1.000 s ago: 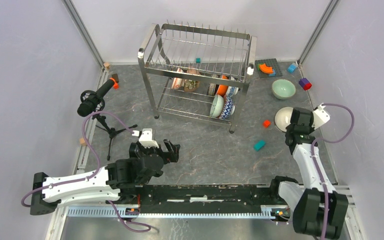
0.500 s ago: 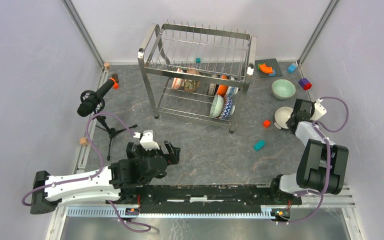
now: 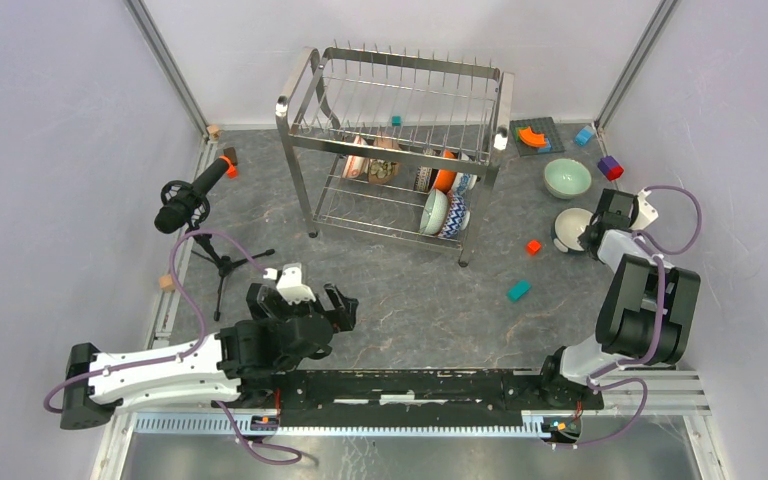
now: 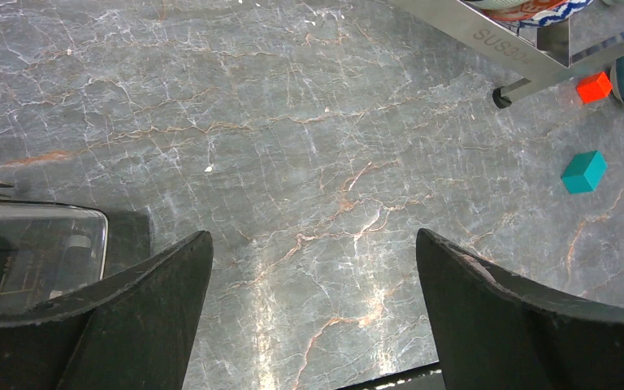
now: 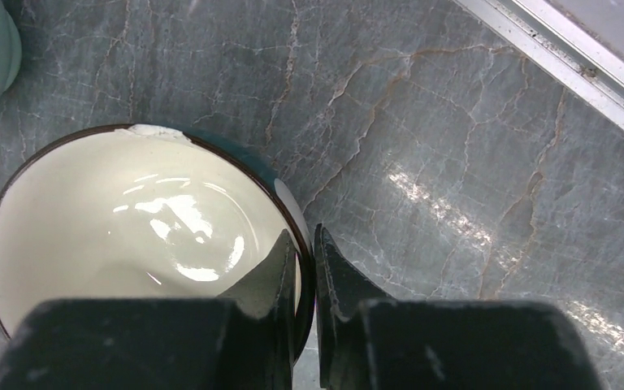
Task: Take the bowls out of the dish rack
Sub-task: Place the bowl at the center of the board, then pick up the bowl from the dish rack.
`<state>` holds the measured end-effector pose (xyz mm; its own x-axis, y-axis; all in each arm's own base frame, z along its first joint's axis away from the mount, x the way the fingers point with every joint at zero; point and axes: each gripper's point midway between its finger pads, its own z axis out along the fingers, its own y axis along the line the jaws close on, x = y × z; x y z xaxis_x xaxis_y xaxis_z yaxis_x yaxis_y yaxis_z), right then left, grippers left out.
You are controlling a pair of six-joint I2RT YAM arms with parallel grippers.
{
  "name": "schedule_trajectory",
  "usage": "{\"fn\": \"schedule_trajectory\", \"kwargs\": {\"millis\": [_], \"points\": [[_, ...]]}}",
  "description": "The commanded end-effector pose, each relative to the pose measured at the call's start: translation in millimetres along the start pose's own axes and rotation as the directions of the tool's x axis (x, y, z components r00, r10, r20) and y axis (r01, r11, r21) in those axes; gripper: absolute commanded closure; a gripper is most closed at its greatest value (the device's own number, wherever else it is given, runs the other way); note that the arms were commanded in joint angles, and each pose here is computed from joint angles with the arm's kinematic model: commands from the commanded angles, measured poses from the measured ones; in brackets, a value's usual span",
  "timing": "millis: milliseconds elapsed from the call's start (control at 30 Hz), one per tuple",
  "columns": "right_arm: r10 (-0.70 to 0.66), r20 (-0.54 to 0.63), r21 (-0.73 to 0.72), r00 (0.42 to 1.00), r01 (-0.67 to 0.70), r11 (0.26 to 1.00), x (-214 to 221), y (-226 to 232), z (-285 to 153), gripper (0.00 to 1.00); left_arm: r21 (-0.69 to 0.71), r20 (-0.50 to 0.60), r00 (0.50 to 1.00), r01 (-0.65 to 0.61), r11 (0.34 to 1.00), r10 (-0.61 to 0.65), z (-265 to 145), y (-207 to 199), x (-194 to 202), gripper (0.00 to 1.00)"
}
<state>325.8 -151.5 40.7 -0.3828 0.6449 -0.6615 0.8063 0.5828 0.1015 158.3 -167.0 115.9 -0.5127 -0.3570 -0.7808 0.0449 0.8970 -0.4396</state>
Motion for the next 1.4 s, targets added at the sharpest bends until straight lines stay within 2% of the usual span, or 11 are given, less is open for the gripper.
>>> {"fn": "schedule_trajectory", "kwargs": {"millis": [0, 167, 300, 467, 600, 800, 933, 1067, 1200, 1300, 1367], "points": [[0.011, 0.032, -0.074, 0.999, -0.008, 0.997, -13, 16, -3, 0.78, -0.027, 0.021, 0.999, 0.048, 0.998, -0.048, 2, 2, -2, 0.00], [0.008, 0.048, -0.104, 0.999, -0.003, 0.995, -25, 22, -14, 0.44, -0.031, 0.019, 0.999, 0.039, 0.999, -0.039, 2, -1, -4, 0.00], [0.006, 0.105, -0.185, 0.994, 0.013, 0.983, -47, 41, -40, 0.29, -0.027, 0.030, 0.999, 0.029, 0.999, -0.029, 2, -4, -7, 0.00], [0.036, 0.284, -0.304, 0.958, 0.055, 0.951, -78, 73, -112, 0.26, -0.010, 0.081, 0.997, -0.004, 1.000, 0.005, 1, -13, -24, 0.00], [0.144, 0.422, -0.443, 0.895, 0.065, 0.894, -62, 79, -177, 0.26, -0.017, 0.146, 0.989, -0.035, 0.999, 0.038, 1, -23, -43, 0.00], [0.193, 0.331, -0.619, 0.924, 0.058, 0.784, 14, 70, -190, 0.27, -0.008, 0.201, 0.976, -0.079, 0.997, 0.079, 6, -50, -59, 0.00], [0.146, 0.305, -0.697, 0.941, 0.117, 0.707, 55, 67, -185, 0.23, -0.005, 0.230, 0.968, -0.105, 0.994, 0.103, 14, -73, -65, 0.00], [0.082, 0.304, -0.792, 0.949, 0.204, 0.575, 80, 76, -200, 0.22, -0.021, 0.230, 0.962, -0.147, 0.989, 0.148, 22, -96, -71, 0.00], [0.003, 0.277, -0.881, 0.961, 0.253, 0.399, 113, 87, -218, 0.22, 0.024, 0.212, 0.960, -0.191, 0.981, 0.181, 33, -124, -74, 0.00], [-0.005, 0.274, -0.908, 0.962, 0.260, 0.328, 123, 90, -225, 0.22, 0.066, 0.153, 0.974, -0.180, 0.981, 0.169, 54, -133, -75, 0.00], [-0.022, 0.293, -0.906, 0.956, 0.285, 0.314, 127, 89, -224, 0.22, 0.096, 0.086, 0.986, -0.149, 0.984, 0.141, 72, -131, -74, 0.00]]}}
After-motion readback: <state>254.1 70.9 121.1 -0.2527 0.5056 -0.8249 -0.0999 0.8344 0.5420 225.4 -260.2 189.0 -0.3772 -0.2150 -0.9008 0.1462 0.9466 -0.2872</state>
